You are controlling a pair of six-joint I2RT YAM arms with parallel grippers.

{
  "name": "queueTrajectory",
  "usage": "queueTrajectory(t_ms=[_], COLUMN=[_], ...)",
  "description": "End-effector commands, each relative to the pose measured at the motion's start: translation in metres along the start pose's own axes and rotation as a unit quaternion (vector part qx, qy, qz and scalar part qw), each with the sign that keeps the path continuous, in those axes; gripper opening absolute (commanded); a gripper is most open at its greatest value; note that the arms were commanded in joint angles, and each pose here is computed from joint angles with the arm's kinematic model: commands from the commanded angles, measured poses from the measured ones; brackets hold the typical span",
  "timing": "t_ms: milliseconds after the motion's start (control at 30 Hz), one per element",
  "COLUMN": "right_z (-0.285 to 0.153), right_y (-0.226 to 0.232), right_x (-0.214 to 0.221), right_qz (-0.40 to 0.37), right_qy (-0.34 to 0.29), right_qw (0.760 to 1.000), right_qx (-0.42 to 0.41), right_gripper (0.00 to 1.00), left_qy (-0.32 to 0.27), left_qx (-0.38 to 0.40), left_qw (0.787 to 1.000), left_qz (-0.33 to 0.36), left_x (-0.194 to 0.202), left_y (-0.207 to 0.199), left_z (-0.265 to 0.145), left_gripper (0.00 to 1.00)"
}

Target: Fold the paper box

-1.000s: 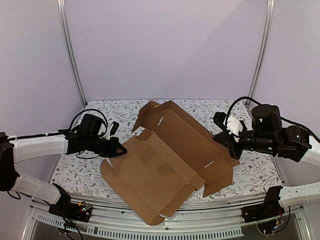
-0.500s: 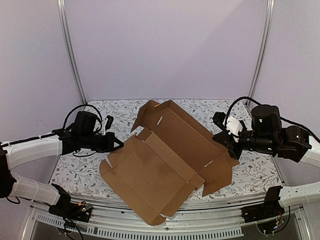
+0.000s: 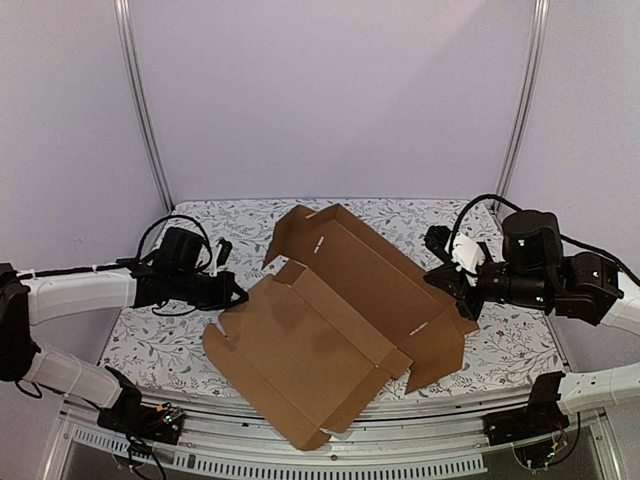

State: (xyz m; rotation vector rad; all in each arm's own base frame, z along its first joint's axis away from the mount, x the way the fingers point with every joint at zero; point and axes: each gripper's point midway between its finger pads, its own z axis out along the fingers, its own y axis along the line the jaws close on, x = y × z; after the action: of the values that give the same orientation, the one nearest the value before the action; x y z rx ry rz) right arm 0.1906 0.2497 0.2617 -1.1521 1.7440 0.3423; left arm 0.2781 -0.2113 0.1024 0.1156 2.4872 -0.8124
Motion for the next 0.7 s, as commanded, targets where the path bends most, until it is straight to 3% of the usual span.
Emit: queueTrajectory(t_ms=[0, 467, 667], right_z=[-0.009, -0.022, -0.021], right_y=[0.007, 0.009, 0.007], right_x=[-0.013, -0.013, -0.014], right_qz=[-0.012, -0.008, -0.014], right_qy=[-0.028, -0.049, -0.037], right_qw=[0.999, 0.999, 0.999], right_qx=[-0.018, -0.02, -0.014], right_gripper=[0.0, 0.0, 0.0], left_qy=[0.023, 0.039, 0.008], left_qx=[-0.008, 0.016, 0.032], left_qw=[1.0, 0.998, 0.999], left_qz=[-0.015, -0.054, -0.041], left_x=[0.014, 0.021, 0.003], left_y=[0.014, 0.021, 0.006], left_z=[0.01, 0.024, 0.007], left_gripper=[0.0, 0.0, 0.0])
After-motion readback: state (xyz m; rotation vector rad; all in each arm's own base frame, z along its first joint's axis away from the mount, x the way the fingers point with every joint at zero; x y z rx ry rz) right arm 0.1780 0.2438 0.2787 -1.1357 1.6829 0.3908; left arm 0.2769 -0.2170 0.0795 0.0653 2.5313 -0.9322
